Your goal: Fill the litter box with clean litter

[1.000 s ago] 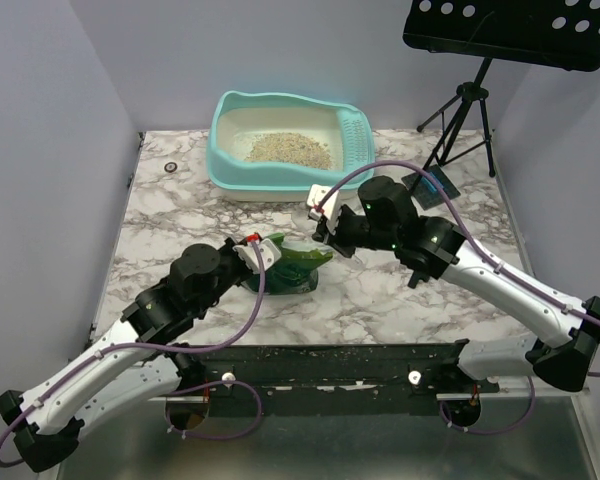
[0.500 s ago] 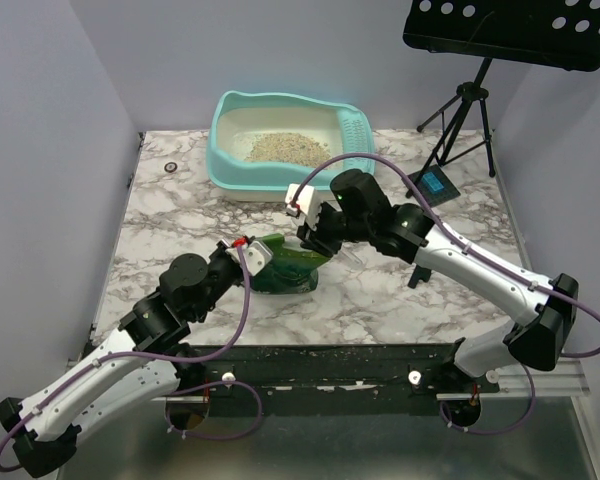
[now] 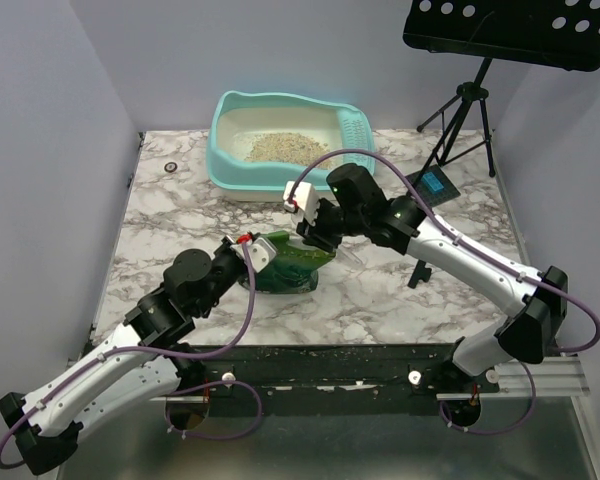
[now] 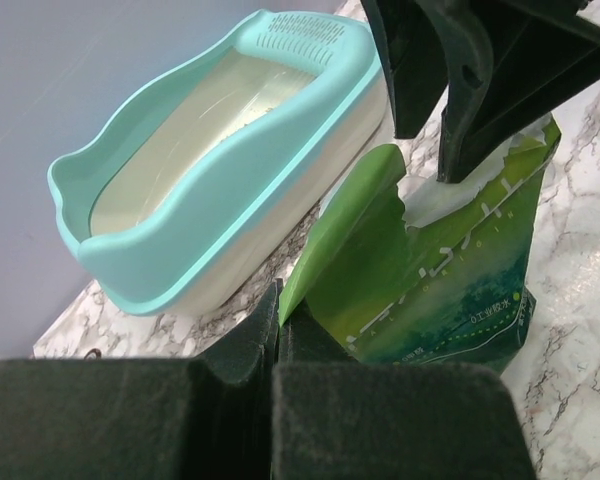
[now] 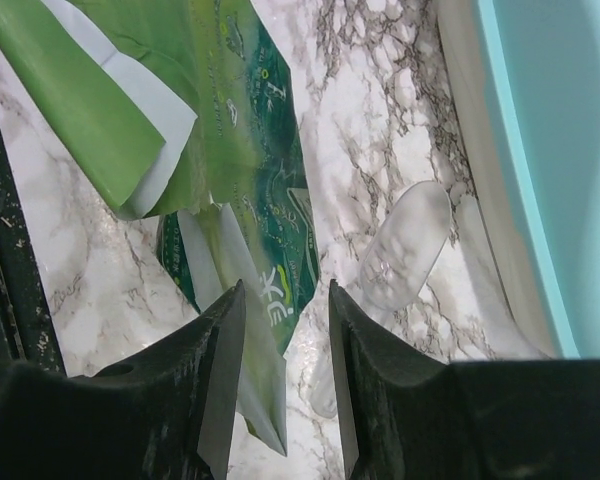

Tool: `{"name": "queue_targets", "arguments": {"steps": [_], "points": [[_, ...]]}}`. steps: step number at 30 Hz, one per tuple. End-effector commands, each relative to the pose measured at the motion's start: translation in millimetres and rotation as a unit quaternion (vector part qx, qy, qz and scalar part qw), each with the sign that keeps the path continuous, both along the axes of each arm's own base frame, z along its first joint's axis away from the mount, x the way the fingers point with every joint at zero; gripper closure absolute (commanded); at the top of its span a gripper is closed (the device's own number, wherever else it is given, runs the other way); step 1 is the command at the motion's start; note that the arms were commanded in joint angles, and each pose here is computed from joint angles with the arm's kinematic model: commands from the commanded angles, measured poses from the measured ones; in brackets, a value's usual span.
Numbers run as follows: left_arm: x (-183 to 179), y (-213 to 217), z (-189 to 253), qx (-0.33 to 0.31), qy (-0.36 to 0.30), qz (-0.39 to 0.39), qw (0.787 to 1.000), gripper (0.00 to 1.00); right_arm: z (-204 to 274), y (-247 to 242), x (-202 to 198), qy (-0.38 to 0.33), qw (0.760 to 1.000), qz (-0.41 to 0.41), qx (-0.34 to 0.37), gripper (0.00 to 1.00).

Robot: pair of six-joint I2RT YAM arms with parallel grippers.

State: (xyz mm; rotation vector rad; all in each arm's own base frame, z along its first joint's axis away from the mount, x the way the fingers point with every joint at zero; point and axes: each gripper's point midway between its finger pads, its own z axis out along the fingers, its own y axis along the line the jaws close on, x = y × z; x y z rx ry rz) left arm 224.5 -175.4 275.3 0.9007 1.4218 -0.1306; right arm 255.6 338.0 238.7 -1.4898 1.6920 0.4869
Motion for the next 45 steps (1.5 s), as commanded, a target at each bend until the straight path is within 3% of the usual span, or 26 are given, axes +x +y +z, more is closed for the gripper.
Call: {"name": "queue_targets", "arguments": {"steps": [1,12,20,21,24,27,34,40,45], "points": [[-1.1,-5.4,37.2,-0.05,-0.032,-0.011,0.998,1.0,-5.7,3.8,-2.6,0.017,1.0,0.02,-0.007,0.53],[-1.2,2.4,34.1,-0.047,-0.042,0.002,0.998,1.0,-22.1,9.7,-26.5,0.071,0.995,0.07,-0.01,0.53],[-12.0,-0.6,49.3,-0.084,-0.062,-0.026,0.994,1.0,-52.6,20.0,-16.7,0.103,0.992,0.067,-0.042,0.53],[-14.4,-1.1,52.4,-0.09,-0.066,-0.032,0.993,1.0,-55.3,21.2,-15.4,0.104,0.991,0.066,-0.044,0.6],[-20.4,0.2,58.5,-0.101,-0.079,-0.043,0.991,1.0,-63.0,19.8,-9.2,0.11,0.991,0.052,-0.054,1.0],[-25.4,1.6,64.0,-0.105,-0.09,-0.052,0.989,1.0,-57.4,11.1,17.4,0.09,0.995,-0.019,-0.05,1.0],[-32.2,2.2,85.1,-0.056,-0.11,-0.075,0.99,1.0,-2.2,9.6,71.4,0.062,0.978,-0.192,0.06,1.0],[-45.9,1.8,73.4,0.013,-0.086,-0.116,0.989,1.0,4.4,11.6,73.3,0.135,0.932,-0.303,0.149,1.0],[-53.7,1.6,56.5,0.029,-0.079,-0.136,0.987,1.0,-31.4,1.5,81.6,0.153,0.903,-0.377,0.141,1.0]]}}
